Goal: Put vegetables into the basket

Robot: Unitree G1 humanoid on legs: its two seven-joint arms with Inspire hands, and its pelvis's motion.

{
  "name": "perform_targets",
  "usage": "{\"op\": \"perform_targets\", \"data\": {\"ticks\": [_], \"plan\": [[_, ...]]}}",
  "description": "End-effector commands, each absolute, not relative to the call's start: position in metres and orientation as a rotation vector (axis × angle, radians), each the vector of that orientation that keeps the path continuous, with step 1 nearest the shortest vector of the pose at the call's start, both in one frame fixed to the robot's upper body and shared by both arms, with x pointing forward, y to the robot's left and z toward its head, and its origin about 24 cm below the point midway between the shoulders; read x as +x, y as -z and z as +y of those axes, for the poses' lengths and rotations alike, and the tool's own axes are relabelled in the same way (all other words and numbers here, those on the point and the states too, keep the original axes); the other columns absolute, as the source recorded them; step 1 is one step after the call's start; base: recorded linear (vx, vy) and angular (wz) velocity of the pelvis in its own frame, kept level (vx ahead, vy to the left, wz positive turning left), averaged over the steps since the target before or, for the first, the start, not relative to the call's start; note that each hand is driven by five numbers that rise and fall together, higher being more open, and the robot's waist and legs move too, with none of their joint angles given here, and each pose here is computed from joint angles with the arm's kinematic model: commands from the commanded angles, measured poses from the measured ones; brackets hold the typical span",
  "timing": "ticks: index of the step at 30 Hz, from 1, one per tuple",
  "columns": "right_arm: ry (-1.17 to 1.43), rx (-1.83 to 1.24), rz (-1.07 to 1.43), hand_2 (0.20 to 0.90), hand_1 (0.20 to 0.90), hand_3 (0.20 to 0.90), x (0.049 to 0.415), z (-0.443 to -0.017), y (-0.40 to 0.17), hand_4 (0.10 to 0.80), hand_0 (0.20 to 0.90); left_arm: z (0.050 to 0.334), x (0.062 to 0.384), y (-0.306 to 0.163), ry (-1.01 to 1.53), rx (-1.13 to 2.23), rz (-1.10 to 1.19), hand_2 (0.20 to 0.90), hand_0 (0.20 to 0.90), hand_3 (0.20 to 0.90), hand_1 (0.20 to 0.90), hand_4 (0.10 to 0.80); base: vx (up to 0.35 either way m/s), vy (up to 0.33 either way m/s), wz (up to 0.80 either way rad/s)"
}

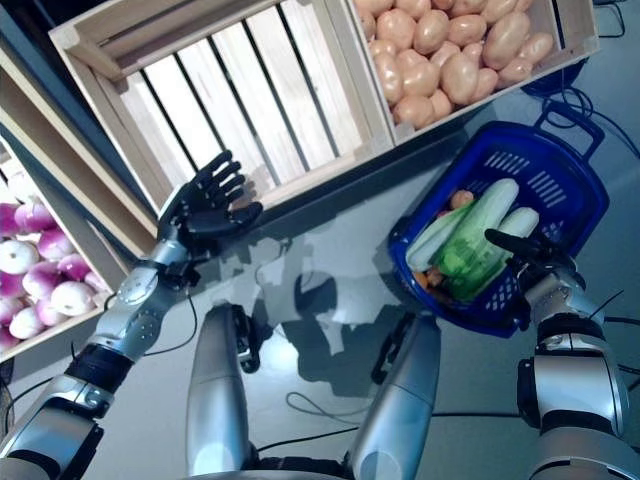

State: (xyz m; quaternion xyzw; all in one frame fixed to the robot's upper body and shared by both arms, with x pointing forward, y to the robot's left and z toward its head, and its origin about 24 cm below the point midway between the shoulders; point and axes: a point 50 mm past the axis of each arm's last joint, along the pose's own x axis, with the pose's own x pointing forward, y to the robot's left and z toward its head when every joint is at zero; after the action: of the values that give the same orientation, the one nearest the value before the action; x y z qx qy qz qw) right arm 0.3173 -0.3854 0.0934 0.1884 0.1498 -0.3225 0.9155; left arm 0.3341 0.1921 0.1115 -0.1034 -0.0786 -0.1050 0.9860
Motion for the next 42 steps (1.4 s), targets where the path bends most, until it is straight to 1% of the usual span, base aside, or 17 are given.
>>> {"op": "perform_targets", "data": {"ticks": [1,6,14,18,20,21,22,24,26,27,29,32,34,35,36,39,42], "plan": [[0.714,0.393,0.202,0.9,0.9,0.9,0.303,-0.41,-0.108,0.8,0.9,0.198,0.332,-0.14,0.249,-0.201,-0.328,0.9,0.9,0.9,0.9,0.8,-0.006,0.0,-0.1],[0.686,0.395,0.224,0.9,0.9,0.9,0.306,-0.401,-0.097,0.8,0.9,0.203,0.331,-0.131,0.224,-0.212,-0.307,0.9,0.9,0.9,0.9,0.8,0.037,0.011,-0.09],[0.622,0.429,0.214,0.9,0.9,0.9,0.308,-0.38,-0.071,0.8,0.9,0.199,0.33,-0.123,0.217,-0.226,-0.271,0.9,0.9,0.9,0.9,0.8,0.074,-0.013,-0.09],[0.579,0.457,0.185,0.9,0.9,0.9,0.313,-0.359,-0.058,0.8,0.9,0.197,0.327,-0.111,0.198,-0.191,-0.23,0.9,0.9,0.9,0.9,0.8,0.12,-0.02,-0.1],[0.528,0.522,0.179,0.9,0.9,0.9,0.311,-0.338,-0.039,0.8,0.9,0.199,0.319,-0.091,0.174,-0.19,-0.156,0.9,0.9,0.9,0.9,0.8,0.238,0.006,-0.15],[0.528,0.527,0.179,0.9,0.9,0.9,0.311,-0.337,-0.038,0.8,0.9,0.199,0.319,-0.089,0.172,-0.19,-0.151,0.9,0.9,0.9,0.9,0.8,0.227,0.034,-0.2],[0.501,0.573,0.173,0.9,0.9,0.9,0.309,-0.32,-0.026,0.8,0.9,0.201,0.311,-0.074,0.157,-0.2,-0.106,0.9,0.9,0.9,0.9,0.8,0.192,0.052,-0.21],[0.464,0.603,0.181,0.9,0.9,0.9,0.301,-0.299,-0.009,0.8,0.9,0.201,0.299,-0.053,0.137,-0.206,-0.052,0.9,0.9,0.9,0.9,0.8,0.195,0.067,-0.23],[0.444,0.62,0.191,0.9,0.9,0.9,0.295,-0.287,0.0,0.8,0.9,0.201,0.292,-0.042,0.124,-0.206,-0.023,0.9,0.9,0.9,0.9,0.8,0.124,0.062,-0.1],[0.401,0.627,0.207,0.9,0.9,0.9,0.287,-0.269,0.011,0.8,0.9,0.202,0.283,-0.03,0.115,-0.195,0.005,0.9,0.9,0.9,0.9,0.8,0.136,0.074,-0.09],[0.374,0.62,0.221,0.9,0.9,0.9,0.281,-0.256,0.016,0.8,0.9,0.203,0.276,-0.021,0.109,-0.197,0.025,0.9,0.9,0.9,0.9,0.8,0.107,0.068,-0.1],[0.28,0.602,0.255,0.9,0.9,0.9,0.263,-0.213,0.028,0.8,0.9,0.202,0.26,-0.004,0.091,-0.173,0.06,0.9,0.9,0.9,0.9,0.8,0.083,0.073,-0.1],[0.226,0.589,0.273,0.9,0.9,0.9,0.257,-0.198,0.032,0.8,0.9,0.202,0.255,0.002,0.077,-0.143,0.074,0.9,0.9,0.9,0.9,0.8,0.047,0.053,-0.11],[0.143,0.569,0.297,0.9,0.9,0.9,0.25,-0.18,0.034,0.8,0.9,0.201,0.249,0.008,0.063,-0.071,0.086,0.9,0.9,0.9,0.9,0.8,0.039,0.066,-0.13],[0.091,0.558,0.318,0.9,0.9,0.9,0.244,-0.171,0.036,0.8,0.9,0.201,0.245,0.01,0.055,-0.033,0.095,0.9,0.9,0.9,0.9,0.8,0.036,0.083,-0.14],[-0.004,0.546,0.388,0.9,0.9,0.9,0.229,-0.158,0.046,0.8,0.9,0.2,0.238,0.022,0.054,0.012,0.151,0.9,0.9,0.9,0.9,0.8,0.013,0.058,-0.06],[-0.065,0.54,0.499,0.9,0.9,0.9,0.208,-0.148,0.065,0.8,0.9,0.19,0.221,0.053,0.102,0.034,0.319,0.9,0.9,0.9,0.9,0.8,0.002,0.062,-0.03]]}}
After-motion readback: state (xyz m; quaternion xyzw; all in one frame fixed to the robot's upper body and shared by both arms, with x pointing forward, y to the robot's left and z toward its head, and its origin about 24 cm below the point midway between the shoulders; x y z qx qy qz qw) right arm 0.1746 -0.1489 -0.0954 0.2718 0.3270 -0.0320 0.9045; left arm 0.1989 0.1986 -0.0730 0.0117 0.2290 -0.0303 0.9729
